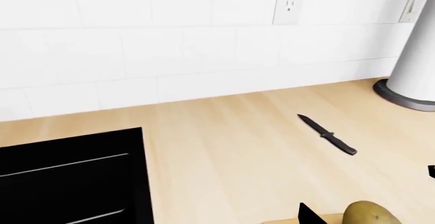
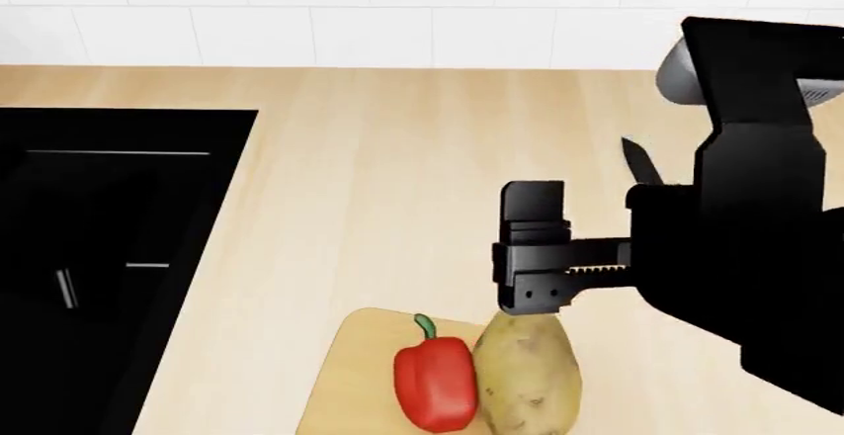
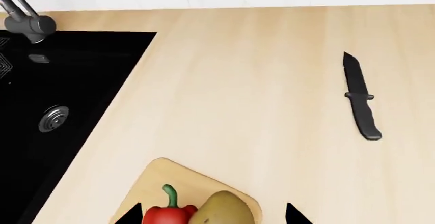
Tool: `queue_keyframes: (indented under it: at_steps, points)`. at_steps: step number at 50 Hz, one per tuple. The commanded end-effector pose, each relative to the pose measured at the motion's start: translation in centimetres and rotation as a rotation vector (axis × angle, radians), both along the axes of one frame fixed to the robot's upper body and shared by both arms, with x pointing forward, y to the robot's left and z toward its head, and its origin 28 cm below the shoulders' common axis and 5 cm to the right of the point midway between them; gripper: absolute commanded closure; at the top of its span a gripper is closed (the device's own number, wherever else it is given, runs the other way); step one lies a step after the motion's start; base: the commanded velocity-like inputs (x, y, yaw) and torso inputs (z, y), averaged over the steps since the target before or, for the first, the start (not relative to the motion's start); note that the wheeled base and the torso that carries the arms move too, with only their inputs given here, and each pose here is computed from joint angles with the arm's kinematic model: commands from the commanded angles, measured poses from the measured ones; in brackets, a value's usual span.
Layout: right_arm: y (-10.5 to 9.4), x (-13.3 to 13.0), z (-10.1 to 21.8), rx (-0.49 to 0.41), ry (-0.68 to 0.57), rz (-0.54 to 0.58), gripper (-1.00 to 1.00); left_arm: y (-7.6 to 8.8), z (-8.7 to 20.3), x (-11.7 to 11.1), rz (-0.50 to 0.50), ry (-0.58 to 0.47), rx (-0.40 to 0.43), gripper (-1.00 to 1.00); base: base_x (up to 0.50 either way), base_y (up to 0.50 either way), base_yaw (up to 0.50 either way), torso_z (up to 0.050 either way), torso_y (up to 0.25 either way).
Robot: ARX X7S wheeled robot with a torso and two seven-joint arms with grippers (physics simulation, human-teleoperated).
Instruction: Pick the vegetables from the sink and place them on the cutting board.
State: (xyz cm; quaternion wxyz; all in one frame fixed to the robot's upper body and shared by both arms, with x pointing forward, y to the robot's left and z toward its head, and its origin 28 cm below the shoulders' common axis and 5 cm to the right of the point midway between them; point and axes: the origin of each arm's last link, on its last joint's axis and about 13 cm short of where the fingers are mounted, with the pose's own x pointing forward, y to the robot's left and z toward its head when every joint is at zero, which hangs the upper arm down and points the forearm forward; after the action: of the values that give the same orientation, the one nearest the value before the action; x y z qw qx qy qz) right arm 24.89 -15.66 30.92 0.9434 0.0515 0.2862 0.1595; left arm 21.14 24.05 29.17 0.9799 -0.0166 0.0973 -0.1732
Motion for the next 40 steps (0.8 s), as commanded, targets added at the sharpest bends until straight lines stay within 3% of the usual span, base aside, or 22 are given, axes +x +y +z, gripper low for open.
queue_keyframes:
  at_steps: [1,2,3,4,8,15,16,17,30,40]
  points:
    - [-0.4,-3.4,1.7,-0.052,-0.253,0.005,-1.0,-0.2,0.8,0.3,-0.022,-0.026,-0.017,-1.0,0.0,0.0,0.0,0.0,0.0]
    - [-0.4,-3.6,1.7,-0.042,-0.277,0.005,-1.0,-0.3,0.8,0.4,-0.021,-0.027,-0.016,-1.0,0.0,0.0,0.0,0.0,0.0]
    - [-0.4,-4.2,1.7,-0.114,-0.328,0.005,-1.0,-0.1,0.9,0.4,-0.021,-0.027,-0.014,-1.0,0.0,0.0,0.0,0.0,0.0]
    - [-0.4,-4.4,1.7,-0.123,-0.339,0.0,-1.0,-0.2,1.0,0.4,-0.02,-0.029,-0.013,-1.0,0.0,0.0,0.0,0.0,0.0]
    - [-0.6,-5.5,1.4,-0.115,-0.457,-0.043,-1.0,-0.3,0.9,0.5,-0.022,-0.029,-0.004,-1.0,0.0,0.0,0.0,0.0,0.0]
    - [-1.5,-6.5,1.2,-0.104,-0.522,-0.097,-1.0,-0.1,1.0,0.5,-0.008,-0.032,0.006,-1.0,0.0,0.0,0.0,0.0,0.0]
    - [-1.6,-6.6,1.3,-0.091,-0.533,-0.103,-1.0,-0.2,1.0,0.6,-0.008,-0.031,0.006,-1.0,0.0,0.0,0.0,0.0,0.0]
    - [-1.9,-7.5,4.1,-0.085,-0.57,-0.115,-1.0,0.0,1.6,0.4,0.004,-0.049,0.022,-1.0,0.0,0.0,0.0,0.0,0.0]
    - [-2.1,-8.1,5.7,-0.086,-0.6,-0.108,-1.0,-0.1,2.3,-0.2,0.001,-0.065,0.033,-1.0,0.0,0.0,0.0,0.0,0.0]
    - [-2.5,-7.5,7.5,-0.085,-0.614,-0.116,-1.0,0.0,4.5,0.3,0.006,-0.097,0.031,-1.0,0.0,0.0,0.0,0.0,0.0]
